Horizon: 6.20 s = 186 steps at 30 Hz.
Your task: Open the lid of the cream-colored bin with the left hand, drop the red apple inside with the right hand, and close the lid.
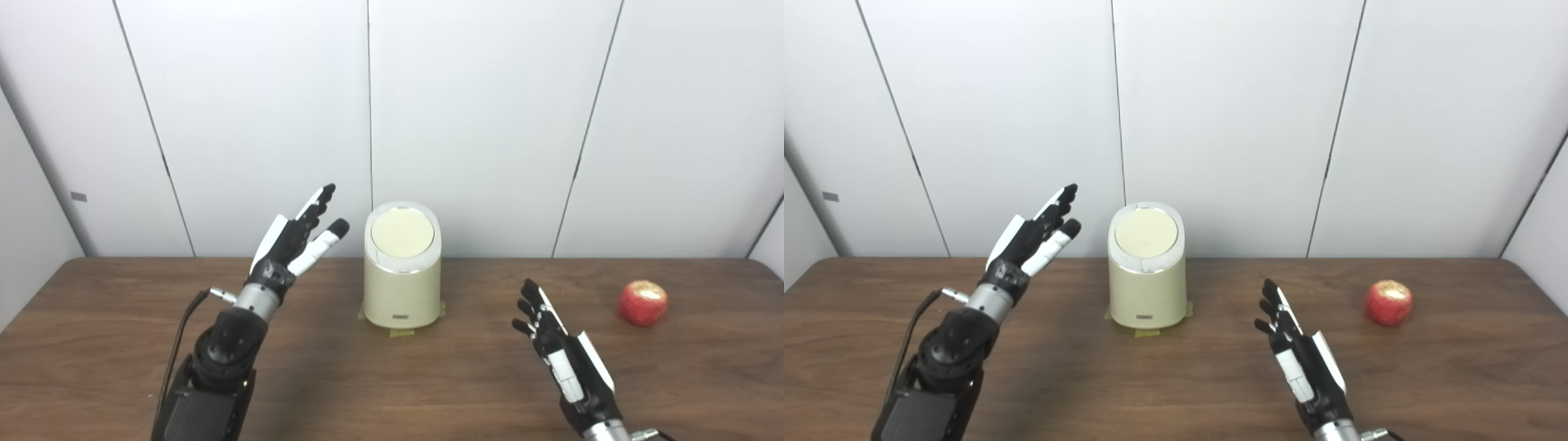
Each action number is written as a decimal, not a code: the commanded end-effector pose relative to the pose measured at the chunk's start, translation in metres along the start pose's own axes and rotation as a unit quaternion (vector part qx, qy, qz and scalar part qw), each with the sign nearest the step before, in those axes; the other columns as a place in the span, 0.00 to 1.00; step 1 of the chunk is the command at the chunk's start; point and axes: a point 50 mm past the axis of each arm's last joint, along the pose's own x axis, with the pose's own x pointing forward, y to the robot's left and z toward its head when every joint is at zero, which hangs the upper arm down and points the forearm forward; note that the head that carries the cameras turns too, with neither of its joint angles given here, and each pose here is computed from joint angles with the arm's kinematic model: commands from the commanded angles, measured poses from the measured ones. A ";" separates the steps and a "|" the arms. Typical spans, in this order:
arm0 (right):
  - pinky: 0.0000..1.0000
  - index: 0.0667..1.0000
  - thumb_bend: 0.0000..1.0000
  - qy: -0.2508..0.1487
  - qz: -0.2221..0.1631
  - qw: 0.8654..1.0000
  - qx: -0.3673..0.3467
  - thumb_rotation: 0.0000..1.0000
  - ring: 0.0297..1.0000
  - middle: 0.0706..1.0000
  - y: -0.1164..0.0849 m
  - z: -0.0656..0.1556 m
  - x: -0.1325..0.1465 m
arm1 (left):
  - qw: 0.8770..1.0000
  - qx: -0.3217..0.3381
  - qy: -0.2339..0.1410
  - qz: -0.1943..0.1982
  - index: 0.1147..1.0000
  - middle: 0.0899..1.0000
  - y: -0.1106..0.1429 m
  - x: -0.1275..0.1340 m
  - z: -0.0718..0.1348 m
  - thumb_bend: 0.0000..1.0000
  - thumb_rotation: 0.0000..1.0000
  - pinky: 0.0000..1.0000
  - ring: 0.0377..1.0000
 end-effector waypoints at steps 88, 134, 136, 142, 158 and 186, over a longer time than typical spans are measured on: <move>0.88 1.00 0.82 -0.056 0.010 0.998 -0.003 1.00 0.96 1.00 0.007 0.031 0.016 | 0.989 0.135 -0.039 0.050 1.00 1.00 -0.001 0.071 0.070 0.97 0.49 1.00 1.00; 0.69 0.94 0.75 -0.080 -0.030 0.994 -0.061 0.73 0.81 0.90 -0.027 0.059 0.046 | 0.957 -0.285 0.041 0.040 1.00 1.00 -0.029 -0.121 -0.077 0.92 0.80 1.00 1.00; 0.64 0.91 0.73 -0.075 -0.039 0.990 -0.112 0.64 0.77 0.86 -0.050 0.071 0.053 | 0.956 -0.287 0.046 0.038 1.00 1.00 -0.029 -0.122 -0.079 0.89 0.82 1.00 1.00; 0.65 0.87 0.80 -0.053 -0.062 0.970 -0.227 0.59 0.72 0.80 -0.110 0.091 0.064 | 0.954 -0.292 0.058 0.036 1.00 1.00 -0.024 -0.126 -0.082 0.85 0.84 1.00 1.00; 0.66 0.86 0.76 0.112 -0.113 0.904 -0.398 0.29 0.81 0.88 -0.230 0.163 0.091 | 0.948 -0.311 0.053 0.029 1.00 1.00 -0.013 -0.123 -0.088 0.83 0.84 1.00 1.00; 0.87 0.94 0.87 0.307 -0.024 0.868 -0.389 0.29 0.94 0.96 -0.235 0.058 0.125 | 0.950 -0.304 0.058 0.032 1.00 1.00 -0.010 -0.126 -0.084 0.83 0.87 1.00 1.00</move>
